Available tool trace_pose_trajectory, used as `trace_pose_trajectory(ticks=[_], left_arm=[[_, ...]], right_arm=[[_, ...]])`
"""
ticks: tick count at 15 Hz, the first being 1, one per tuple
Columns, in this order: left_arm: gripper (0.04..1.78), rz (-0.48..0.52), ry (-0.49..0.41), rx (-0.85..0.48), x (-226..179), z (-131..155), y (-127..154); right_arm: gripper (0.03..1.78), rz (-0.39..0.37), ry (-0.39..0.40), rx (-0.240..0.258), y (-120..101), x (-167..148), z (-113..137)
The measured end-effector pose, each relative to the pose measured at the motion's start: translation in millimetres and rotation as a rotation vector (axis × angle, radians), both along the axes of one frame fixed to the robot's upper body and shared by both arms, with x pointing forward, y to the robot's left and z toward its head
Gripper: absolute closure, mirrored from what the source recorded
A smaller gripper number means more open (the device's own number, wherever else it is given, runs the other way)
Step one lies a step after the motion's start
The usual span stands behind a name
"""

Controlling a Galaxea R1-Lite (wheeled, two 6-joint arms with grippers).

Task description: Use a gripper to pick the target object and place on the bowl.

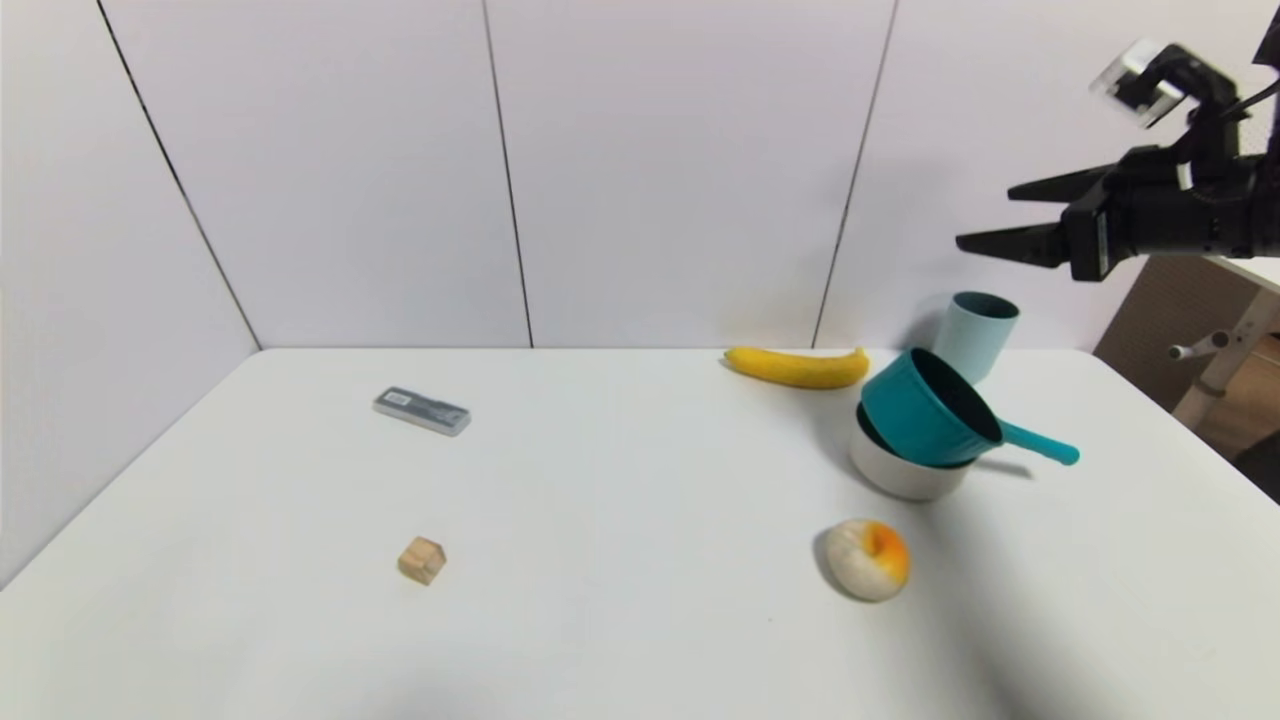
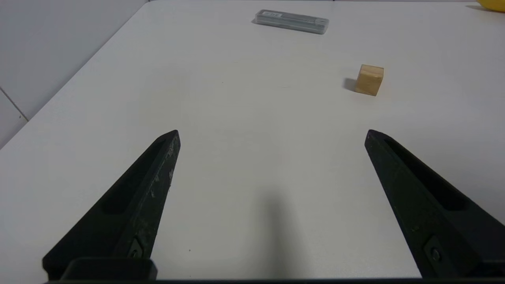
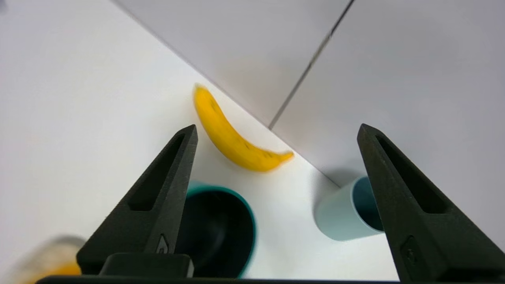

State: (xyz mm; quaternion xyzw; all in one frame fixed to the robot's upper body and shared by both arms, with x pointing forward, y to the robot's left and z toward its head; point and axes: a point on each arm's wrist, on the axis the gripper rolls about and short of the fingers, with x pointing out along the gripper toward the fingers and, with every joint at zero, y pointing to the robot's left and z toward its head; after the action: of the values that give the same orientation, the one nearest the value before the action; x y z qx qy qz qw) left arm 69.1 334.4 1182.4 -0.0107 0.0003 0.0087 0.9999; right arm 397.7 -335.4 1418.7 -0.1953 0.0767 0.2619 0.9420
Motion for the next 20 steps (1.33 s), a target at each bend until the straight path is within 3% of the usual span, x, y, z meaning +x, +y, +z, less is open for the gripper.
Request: trace_pose_trajectory(ticks=[3,5,7,9,13,14,16,20], left_arm=[[0.13,0.0,0.0,0.001,0.0,0.0,0.0],[0.13,0.0,0.0,0.0,0.0,0.0,0.0],[0.13,0.0,0.0,0.001,0.0,0.0,0.0],[0.13,0.0,0.0,0.001,0.0,0.0,0.0],[0.13,0.0,0.0,0.001,0.0,0.0,0.0],[0.13,0.0,0.0,0.0,0.0,0.0,0.0],[0.13,0.0,0.0,0.001,0.0,0.0,0.0],[0.13,0.0,0.0,0.001,0.0,0.0,0.0]], right_arm=[[0.3,0.022,0.011,0.184,10.7,-51.9,37.1],[0.25,0.035,0.072,0.304,12.6,-96.1,49.1],[0.22,-0.001,0.132,0.351,11.8,-139.6,42.1],[0.19,-0.104,0.14,0.332,9.4,-178.1,22.6],[0.15,-0.433,0.15,0.174,1.7,-244.3,-53.7],[0.15,-0.485,0.151,0.15,0.4,-258.7,-72.5],[0.14,-0.539,0.136,0.136,-0.9,-286.0,-107.4],[0.12,-0.559,0.067,0.178,-1.1,-319.3,-176.3]])
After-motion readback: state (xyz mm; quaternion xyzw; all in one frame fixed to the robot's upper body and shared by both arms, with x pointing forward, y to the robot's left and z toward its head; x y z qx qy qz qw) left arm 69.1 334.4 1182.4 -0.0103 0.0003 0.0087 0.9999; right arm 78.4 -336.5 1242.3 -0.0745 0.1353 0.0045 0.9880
